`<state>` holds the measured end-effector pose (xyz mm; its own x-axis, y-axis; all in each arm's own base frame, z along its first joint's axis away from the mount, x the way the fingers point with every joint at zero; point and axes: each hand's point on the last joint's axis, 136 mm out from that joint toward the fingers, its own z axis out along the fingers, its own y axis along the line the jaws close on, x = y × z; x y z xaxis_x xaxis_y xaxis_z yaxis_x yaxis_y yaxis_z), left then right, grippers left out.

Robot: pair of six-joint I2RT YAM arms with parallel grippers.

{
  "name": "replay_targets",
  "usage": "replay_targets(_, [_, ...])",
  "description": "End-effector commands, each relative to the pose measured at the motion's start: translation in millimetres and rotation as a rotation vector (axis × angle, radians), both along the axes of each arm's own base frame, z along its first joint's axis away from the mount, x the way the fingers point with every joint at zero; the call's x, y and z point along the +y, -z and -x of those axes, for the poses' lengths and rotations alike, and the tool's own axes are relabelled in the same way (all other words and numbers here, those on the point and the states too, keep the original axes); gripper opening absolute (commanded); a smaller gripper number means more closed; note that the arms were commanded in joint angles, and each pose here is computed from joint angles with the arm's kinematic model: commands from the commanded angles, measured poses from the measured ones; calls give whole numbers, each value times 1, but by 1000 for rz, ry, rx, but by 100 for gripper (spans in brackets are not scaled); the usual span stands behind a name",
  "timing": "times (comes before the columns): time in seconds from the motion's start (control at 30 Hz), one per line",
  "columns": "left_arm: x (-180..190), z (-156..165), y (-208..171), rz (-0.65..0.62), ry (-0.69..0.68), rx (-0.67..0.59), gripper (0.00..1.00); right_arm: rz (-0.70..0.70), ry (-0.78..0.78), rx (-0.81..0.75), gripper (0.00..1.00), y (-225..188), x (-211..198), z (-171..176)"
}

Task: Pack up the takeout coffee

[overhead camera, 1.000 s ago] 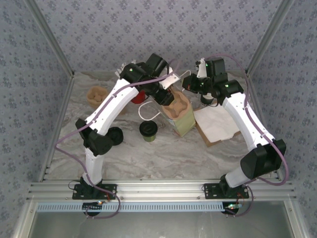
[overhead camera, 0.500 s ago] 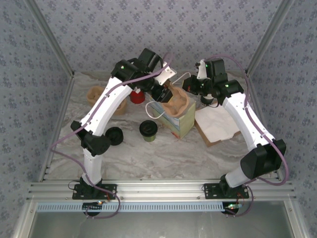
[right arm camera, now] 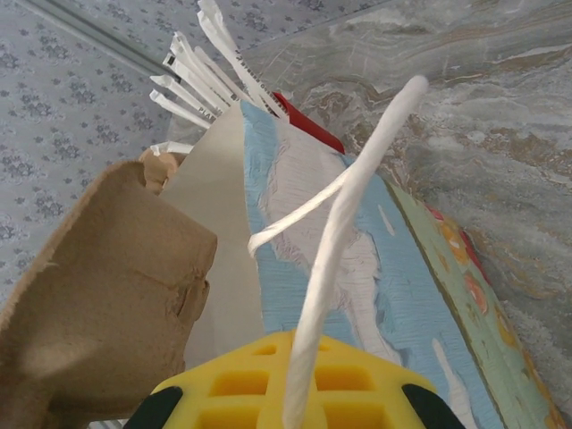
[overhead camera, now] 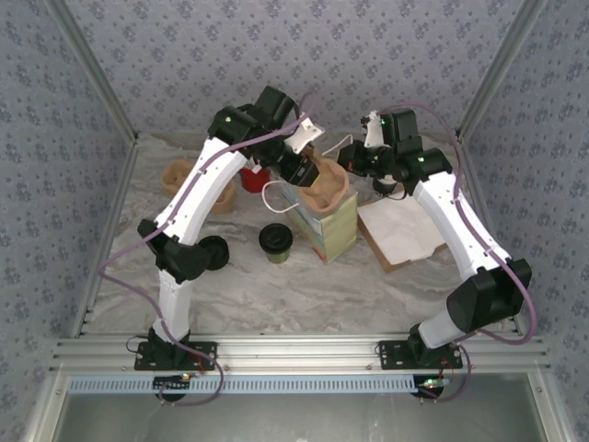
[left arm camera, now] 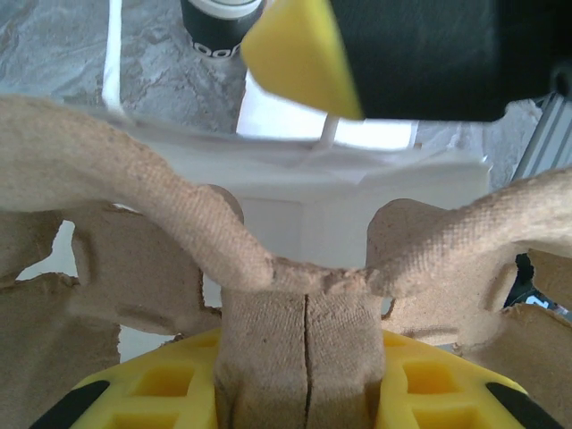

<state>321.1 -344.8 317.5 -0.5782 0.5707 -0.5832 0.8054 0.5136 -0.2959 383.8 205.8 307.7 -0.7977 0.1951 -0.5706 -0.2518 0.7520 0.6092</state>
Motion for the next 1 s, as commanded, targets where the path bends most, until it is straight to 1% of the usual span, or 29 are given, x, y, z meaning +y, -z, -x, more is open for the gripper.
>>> replay_targets(0.0, [-3,14,-10,23,52,17,32,-5,-61,-54,0,-15,9,11])
replay_targets(0.2, [-3,11,0,-6,62,40,32,-2,-66,-67,0,-19,10,11])
replay_targets(0.27, [0,9,6,-33,49,39,31,6,-56,-63,0,-18,8,10])
replay_targets(0.43, [6,10,6,-56,36,30,31,15,-42,-64,0,-19,4,10])
replay_targets(0.53, [6,11,6,-46,38,24,31,9,-45,-68,0,-21,5,10])
replay_targets(0.7, [10,13,22,-71,30,42,31,2,-46,-72,0,-23,5,10])
replay_targets(0.83, [18,11,19,-56,-16,3,31,-1,-44,-72,0,-23,6,10])
replay_targets(0.97, [18,10,14,-32,-57,12,31,3,-46,-73,0,-22,7,12])
